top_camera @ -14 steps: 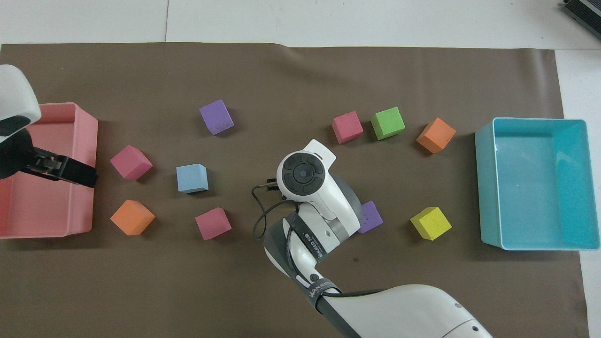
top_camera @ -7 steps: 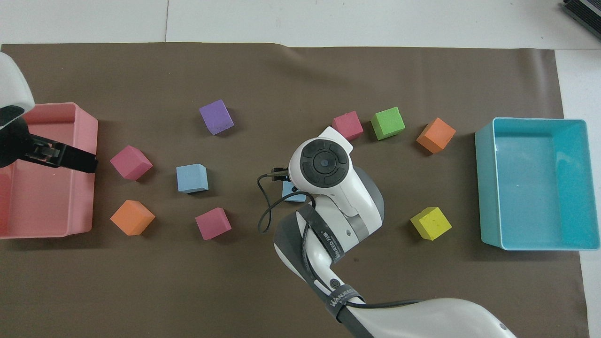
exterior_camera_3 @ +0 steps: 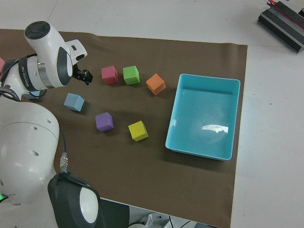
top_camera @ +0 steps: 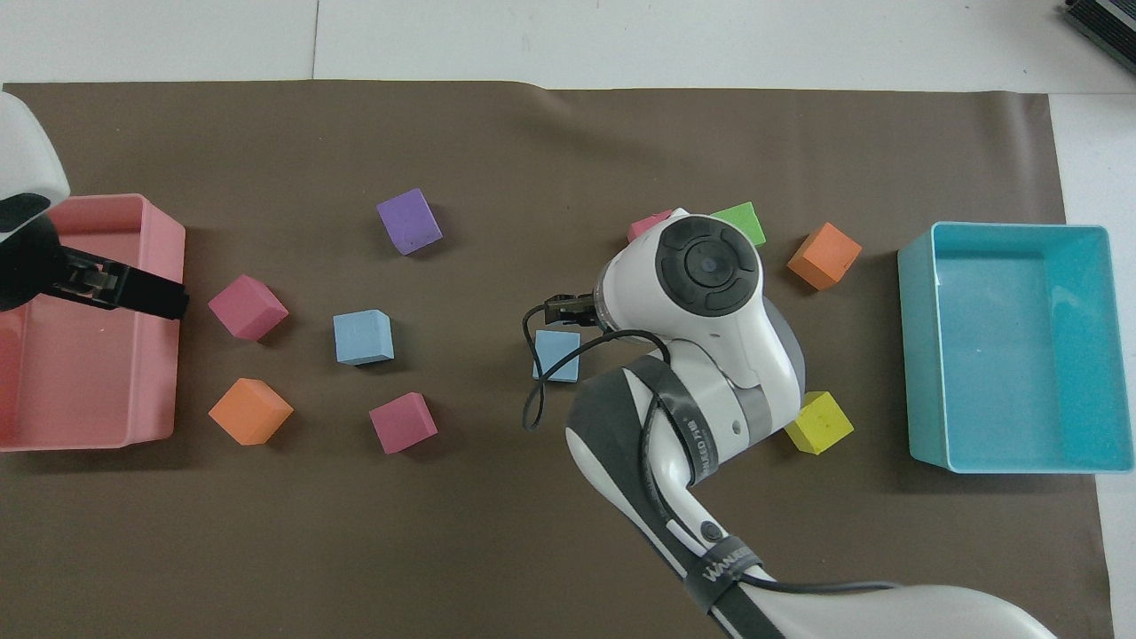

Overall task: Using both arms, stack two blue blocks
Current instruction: 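Reach the left gripper to the other blue cube while the right gripper withdraws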

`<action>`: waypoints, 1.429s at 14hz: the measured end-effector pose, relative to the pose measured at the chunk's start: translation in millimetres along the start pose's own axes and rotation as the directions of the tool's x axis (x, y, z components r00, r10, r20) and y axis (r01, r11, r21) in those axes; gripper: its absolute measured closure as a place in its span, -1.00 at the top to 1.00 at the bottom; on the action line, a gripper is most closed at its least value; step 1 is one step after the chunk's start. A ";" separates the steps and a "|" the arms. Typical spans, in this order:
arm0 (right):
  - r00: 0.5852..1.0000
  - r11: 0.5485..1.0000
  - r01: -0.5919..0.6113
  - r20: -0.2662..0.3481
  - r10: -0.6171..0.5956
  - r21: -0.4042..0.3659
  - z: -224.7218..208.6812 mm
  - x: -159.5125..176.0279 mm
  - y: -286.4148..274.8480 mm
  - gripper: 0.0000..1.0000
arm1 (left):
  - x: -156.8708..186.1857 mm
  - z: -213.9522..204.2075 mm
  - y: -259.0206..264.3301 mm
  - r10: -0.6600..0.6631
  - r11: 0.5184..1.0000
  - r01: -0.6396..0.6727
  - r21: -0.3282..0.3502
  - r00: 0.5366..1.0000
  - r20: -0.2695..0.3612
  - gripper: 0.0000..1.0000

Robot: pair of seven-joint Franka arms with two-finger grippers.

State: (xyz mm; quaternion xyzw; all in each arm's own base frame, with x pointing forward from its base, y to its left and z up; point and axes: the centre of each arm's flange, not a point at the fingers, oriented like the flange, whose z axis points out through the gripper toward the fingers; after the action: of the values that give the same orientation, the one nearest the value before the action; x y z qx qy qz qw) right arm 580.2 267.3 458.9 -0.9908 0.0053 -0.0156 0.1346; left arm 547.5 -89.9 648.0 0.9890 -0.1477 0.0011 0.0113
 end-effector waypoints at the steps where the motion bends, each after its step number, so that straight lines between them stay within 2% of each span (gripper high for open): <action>1: 1.000 0.998 -0.016 0.007 0.015 0.052 -7.2 5.0 11.1 1.00 | 2.5 1.1 -0.1 0.000 1.000 0.000 0.001 1.000 -0.009 1.00; 2: 0.999 0.995 -0.039 0.012 0.039 0.091 -10.1 9.9 21.5 0.84 | 6.5 4.6 -0.2 -0.001 1.000 0.001 0.002 1.000 -0.020 1.00; 3: 0.998 0.992 -0.063 0.018 0.062 0.112 -10.1 13.0 30.2 0.83 | 13.0 14.0 -0.8 -0.002 1.000 0.002 0.002 1.000 -0.025 1.00; 4: 0.996 0.988 -0.088 0.024 0.086 0.130 -9.5 15.2 37.1 0.67 | 20.5 26.8 -1.5 -0.005 1.000 0.005 0.002 1.000 -0.029 1.00; 7: 0.984 0.955 -0.177 0.051 0.169 0.239 -12.6 22.8 54.3 -0.09 | 36.6 69.9 -3.4 -0.023 1.000 0.023 -0.002 1.000 -0.021 1.00; 11: 0.986 0.922 -0.167 0.050 0.159 0.349 -16.0 31.9 85.8 -0.92 | 39.0 109.4 -2.1 -0.074 0.997 0.074 -0.003 0.997 -0.012 1.00; 13: 0.984 0.896 -0.177 0.068 0.164 0.407 -5.8 30.0 98.9 -0.98 | 38.6 133.4 2.4 -0.093 0.996 0.093 -0.004 0.996 -0.005 1.00; 16: 0.990 0.881 -0.139 0.077 0.117 0.452 18.4 21.4 110.9 -0.98 | 36.3 167.1 9.9 -0.130 0.991 0.130 -0.004 0.991 -0.003 1.00; 20: 0.999 0.825 -0.037 0.005 0.042 0.564 58.7 8.8 124.2 -0.98 | 35.4 209.9 27.9 -0.210 0.978 0.210 -0.008 0.977 -0.027 1.00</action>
State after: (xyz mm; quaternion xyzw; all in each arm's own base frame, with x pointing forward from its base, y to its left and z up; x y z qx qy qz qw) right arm 590.1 163.0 369.5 -0.9064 0.0215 -0.0176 0.4215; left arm 573.0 -131.7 439.0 0.9989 -0.0424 0.0134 0.0158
